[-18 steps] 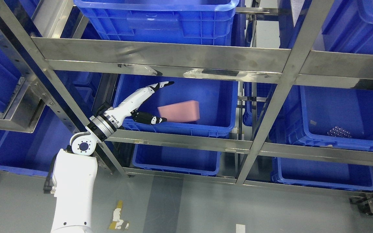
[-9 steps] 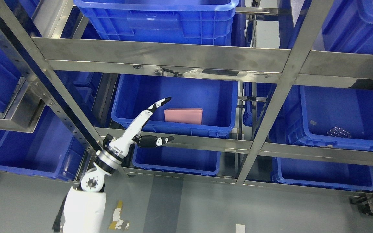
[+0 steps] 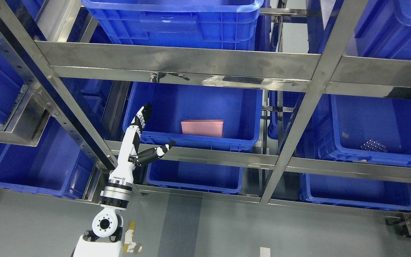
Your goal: Place storage box into left shelf container
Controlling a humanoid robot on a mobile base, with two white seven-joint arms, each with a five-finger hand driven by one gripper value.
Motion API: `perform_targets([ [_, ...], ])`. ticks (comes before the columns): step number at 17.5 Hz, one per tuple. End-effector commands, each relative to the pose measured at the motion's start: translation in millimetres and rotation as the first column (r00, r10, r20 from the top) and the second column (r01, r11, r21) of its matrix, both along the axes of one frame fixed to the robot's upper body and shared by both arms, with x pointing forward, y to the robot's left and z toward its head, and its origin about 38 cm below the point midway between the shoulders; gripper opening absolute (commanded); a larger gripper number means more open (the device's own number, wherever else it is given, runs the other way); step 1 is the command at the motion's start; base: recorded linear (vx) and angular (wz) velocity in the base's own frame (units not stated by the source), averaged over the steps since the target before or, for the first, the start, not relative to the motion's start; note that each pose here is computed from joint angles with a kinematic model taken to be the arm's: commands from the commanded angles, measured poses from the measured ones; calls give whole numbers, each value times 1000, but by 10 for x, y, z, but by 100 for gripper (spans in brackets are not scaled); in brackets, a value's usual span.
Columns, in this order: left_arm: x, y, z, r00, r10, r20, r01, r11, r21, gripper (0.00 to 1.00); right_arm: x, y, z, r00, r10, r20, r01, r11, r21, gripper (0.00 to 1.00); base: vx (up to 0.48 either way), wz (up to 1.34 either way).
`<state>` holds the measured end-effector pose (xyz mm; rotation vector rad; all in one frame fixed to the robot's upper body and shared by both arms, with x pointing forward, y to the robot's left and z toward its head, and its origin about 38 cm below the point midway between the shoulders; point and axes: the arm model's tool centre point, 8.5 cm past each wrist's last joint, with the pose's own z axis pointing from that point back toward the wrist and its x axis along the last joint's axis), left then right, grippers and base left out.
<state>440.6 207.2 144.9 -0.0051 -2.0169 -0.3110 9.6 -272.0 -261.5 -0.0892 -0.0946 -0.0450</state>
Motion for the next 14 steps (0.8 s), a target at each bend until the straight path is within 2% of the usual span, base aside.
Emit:
perform_targets([
  [1, -185, -130, 495, 998, -25, 64, 26, 999, -23, 100, 11, -116, 9, 1000, -2, 10, 2, 1000, -18, 100, 0, 0],
  [2, -169, -115, 471, 999, -18, 36, 19, 1000, -25, 100, 11, -116, 9, 1000, -2, 10, 2, 1000, -18, 100, 0, 0],
  [14, -168, -137, 485, 999, -30, 42, 31, 999, -25, 100, 11, -116, 9, 1000, -2, 10, 2, 1000, -18, 100, 0, 0],
])
